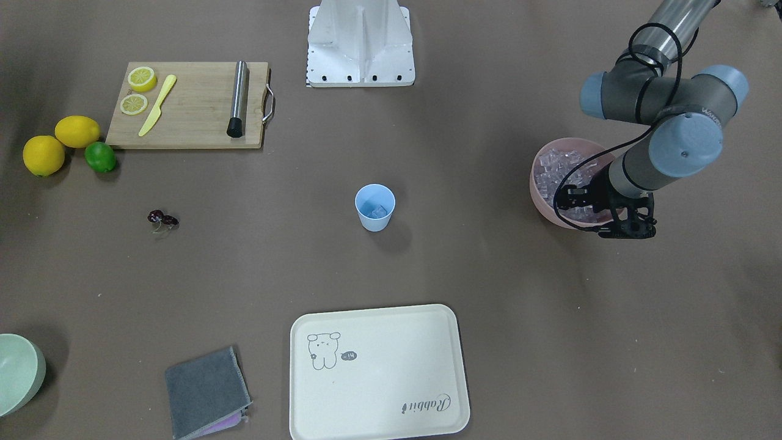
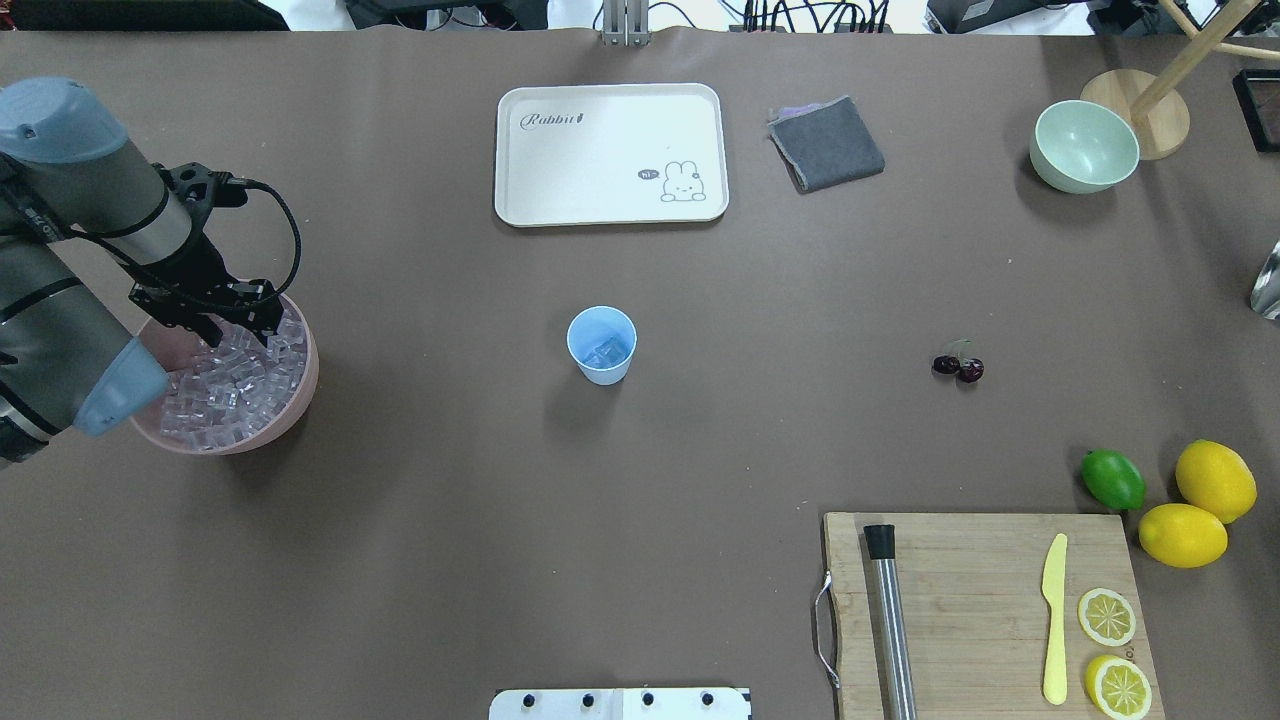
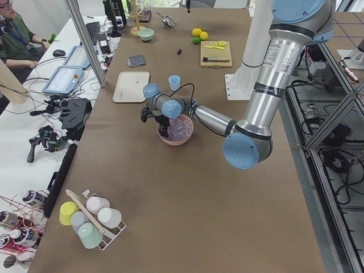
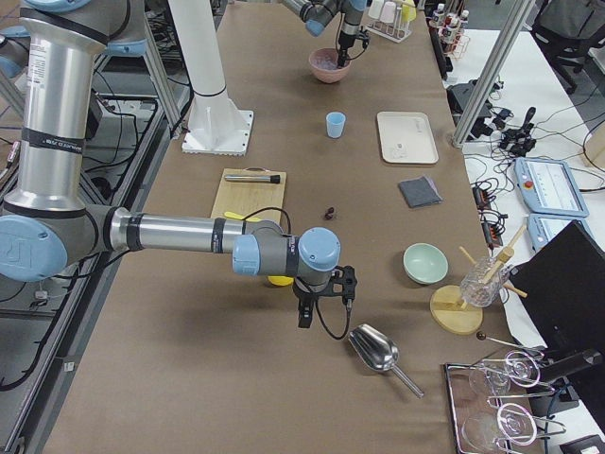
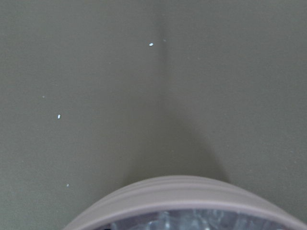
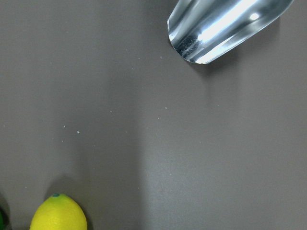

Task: Put ice and cherries in cup

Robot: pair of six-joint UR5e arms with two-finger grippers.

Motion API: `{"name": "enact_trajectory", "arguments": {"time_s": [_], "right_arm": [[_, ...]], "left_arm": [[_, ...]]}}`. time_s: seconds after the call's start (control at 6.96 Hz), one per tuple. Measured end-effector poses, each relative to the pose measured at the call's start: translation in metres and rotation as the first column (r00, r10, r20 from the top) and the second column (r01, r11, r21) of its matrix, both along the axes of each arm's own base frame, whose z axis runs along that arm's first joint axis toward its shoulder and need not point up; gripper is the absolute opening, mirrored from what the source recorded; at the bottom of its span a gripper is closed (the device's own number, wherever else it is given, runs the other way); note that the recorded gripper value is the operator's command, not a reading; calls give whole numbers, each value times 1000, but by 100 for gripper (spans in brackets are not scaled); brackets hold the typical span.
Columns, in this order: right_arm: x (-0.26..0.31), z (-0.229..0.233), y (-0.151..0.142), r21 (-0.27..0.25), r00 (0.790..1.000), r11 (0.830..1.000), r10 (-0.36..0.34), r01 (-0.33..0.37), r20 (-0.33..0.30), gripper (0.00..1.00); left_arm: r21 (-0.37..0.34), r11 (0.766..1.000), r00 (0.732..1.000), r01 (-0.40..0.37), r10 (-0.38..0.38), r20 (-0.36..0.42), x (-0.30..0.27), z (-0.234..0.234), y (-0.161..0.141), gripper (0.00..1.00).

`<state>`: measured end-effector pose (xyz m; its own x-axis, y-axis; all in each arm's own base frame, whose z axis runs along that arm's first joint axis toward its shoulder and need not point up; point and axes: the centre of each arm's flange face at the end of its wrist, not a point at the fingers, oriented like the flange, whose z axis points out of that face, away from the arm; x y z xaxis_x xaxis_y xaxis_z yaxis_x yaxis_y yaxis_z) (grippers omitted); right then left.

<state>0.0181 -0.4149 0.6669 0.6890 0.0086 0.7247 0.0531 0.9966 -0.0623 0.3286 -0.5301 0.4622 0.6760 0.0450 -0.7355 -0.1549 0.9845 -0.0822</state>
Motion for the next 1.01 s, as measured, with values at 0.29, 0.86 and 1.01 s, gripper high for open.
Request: {"name": "enact_trajectory", "arguments": {"time_s": [0.29,0.86,1.01], "right_arm": [[0,0,0,1,1000,1000,0,0,0,100],[0,0,0,0,1000,1000,0,0,0,100],[0,0,0,0,1000,1000,0,0,1,100]], "left_arm": [[-2,1000,1000,-3,3,-12,0,-6,2,10],[0,1000,1000,0,0,-14,-7,-21,6,3],[-7,1000,1000,0,0,-8,-9,-28,8,4]]}}
